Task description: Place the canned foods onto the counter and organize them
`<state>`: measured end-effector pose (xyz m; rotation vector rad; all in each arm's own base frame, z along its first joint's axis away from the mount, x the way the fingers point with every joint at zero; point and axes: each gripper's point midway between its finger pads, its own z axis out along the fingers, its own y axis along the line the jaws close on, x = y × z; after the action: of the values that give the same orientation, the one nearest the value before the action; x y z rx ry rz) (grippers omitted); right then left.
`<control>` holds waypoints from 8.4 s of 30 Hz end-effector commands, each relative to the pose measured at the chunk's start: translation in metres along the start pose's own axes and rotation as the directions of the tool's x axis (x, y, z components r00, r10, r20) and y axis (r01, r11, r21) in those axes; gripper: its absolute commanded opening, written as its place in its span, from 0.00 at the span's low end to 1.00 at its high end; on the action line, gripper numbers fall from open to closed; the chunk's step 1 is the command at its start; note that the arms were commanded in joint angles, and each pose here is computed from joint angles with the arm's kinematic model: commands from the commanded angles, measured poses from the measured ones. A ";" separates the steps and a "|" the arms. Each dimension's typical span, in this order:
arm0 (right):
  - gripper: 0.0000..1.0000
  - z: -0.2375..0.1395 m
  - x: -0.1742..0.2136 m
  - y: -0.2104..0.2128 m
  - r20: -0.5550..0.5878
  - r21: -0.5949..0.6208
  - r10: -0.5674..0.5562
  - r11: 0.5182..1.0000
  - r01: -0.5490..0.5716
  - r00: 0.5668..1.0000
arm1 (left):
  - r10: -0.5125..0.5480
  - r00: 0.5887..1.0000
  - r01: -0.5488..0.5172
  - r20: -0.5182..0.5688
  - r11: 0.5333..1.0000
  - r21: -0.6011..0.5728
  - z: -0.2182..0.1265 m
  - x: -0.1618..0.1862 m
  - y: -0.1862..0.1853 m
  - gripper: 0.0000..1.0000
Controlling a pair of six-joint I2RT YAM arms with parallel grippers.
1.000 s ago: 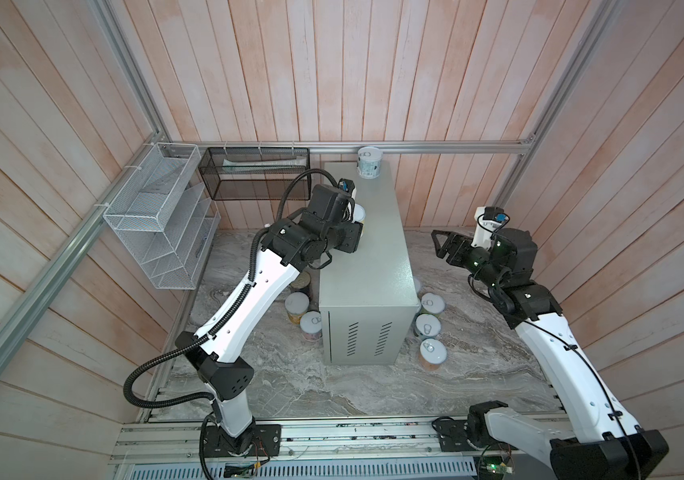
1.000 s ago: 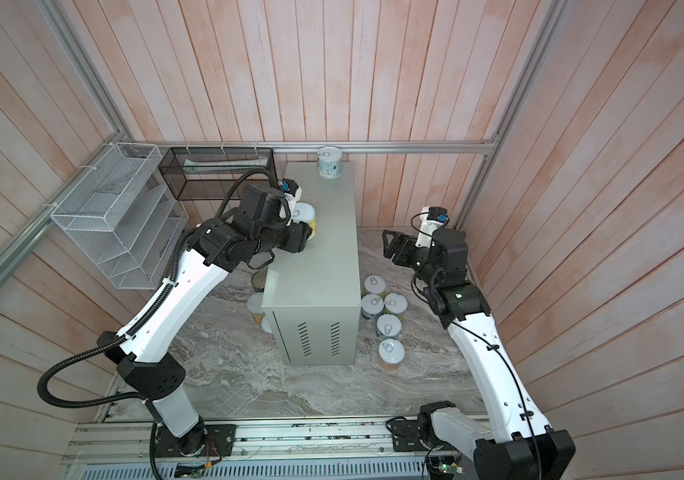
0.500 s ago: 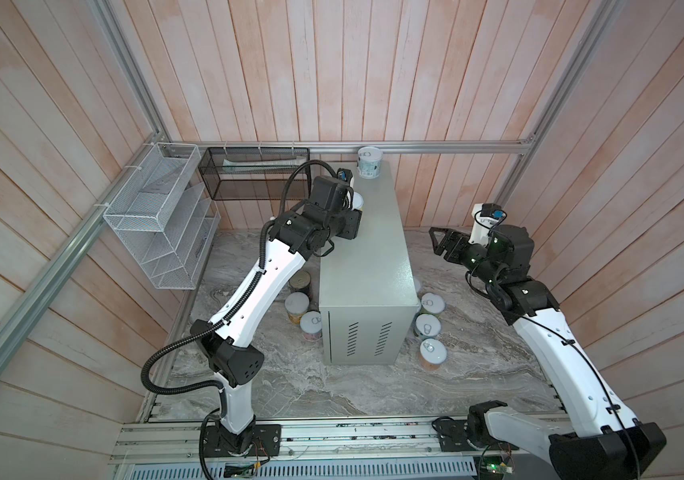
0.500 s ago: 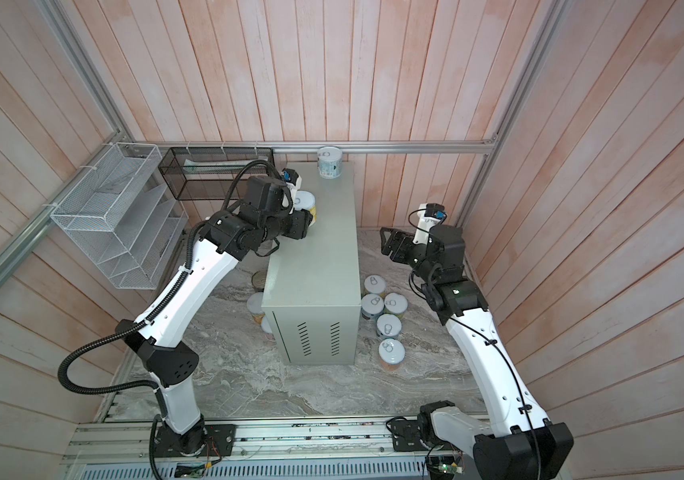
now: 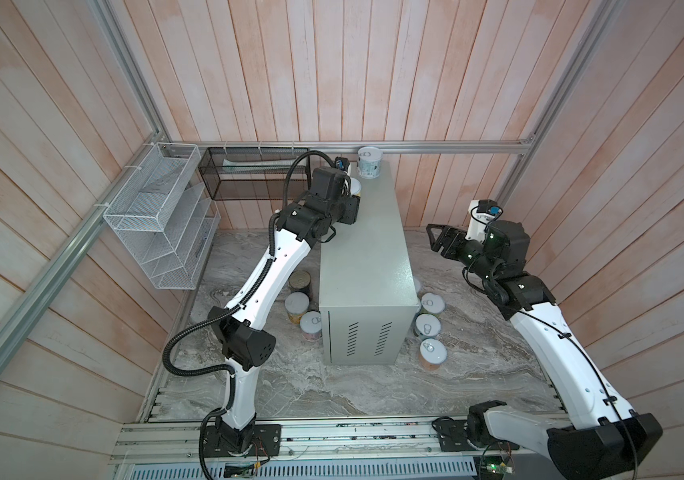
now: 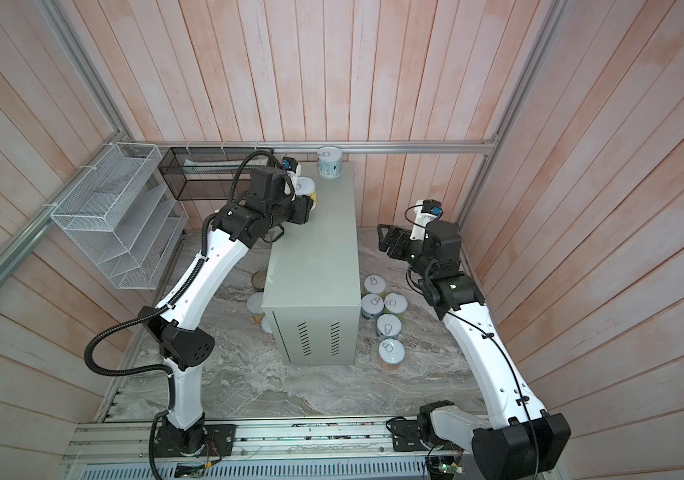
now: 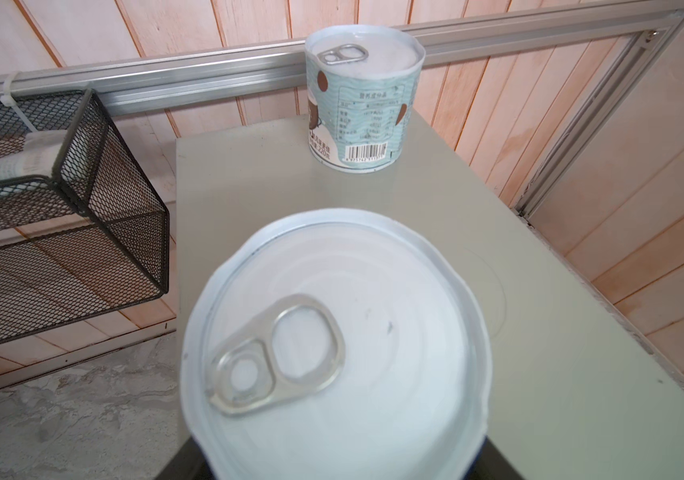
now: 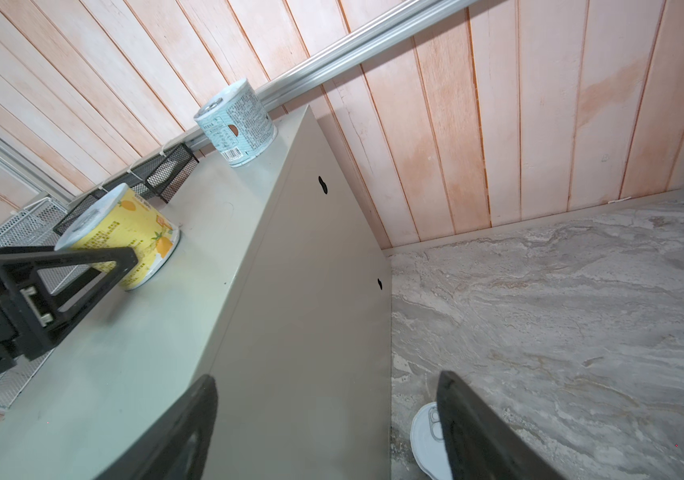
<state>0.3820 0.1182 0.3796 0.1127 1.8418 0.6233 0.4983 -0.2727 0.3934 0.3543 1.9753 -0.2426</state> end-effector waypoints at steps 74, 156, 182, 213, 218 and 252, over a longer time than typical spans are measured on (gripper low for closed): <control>0.83 0.049 -0.011 0.000 -0.014 0.007 -0.032 0.999 0.032 0.999 | -0.048 0.965 0.049 0.258 0.999 -0.001 0.094 -0.039 0.044 0.78; 0.82 0.044 0.002 0.005 -0.022 0.003 -0.013 1.000 0.013 1.000 | -0.078 0.959 0.069 0.272 0.997 0.046 0.113 -0.032 0.048 0.76; 0.85 -0.019 -0.002 0.011 0.035 0.035 -0.054 0.998 0.053 0.998 | 0.082 0.976 -0.069 0.203 0.995 -0.072 -0.005 -0.049 0.018 1.00; 0.89 -0.053 0.187 -0.107 -0.330 0.393 0.179 0.919 -0.037 0.927 | -0.291 0.941 0.249 -0.172 0.942 -0.227 -0.160 0.255 0.066 1.00; 0.84 -0.057 0.221 -0.112 -0.405 0.395 0.220 0.917 -0.047 0.887 | -0.304 0.924 0.268 -0.233 0.948 -0.174 -0.147 0.290 0.041 1.00; 0.92 -0.056 0.259 -0.106 -0.476 0.377 0.231 0.925 -0.040 0.849 | -0.334 0.864 0.291 -0.377 0.942 -0.167 -0.100 0.386 0.022 1.00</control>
<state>0.2590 0.0987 0.1199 0.3643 2.4815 0.4158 0.2624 -0.1572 0.0823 0.0010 2.4805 -0.2412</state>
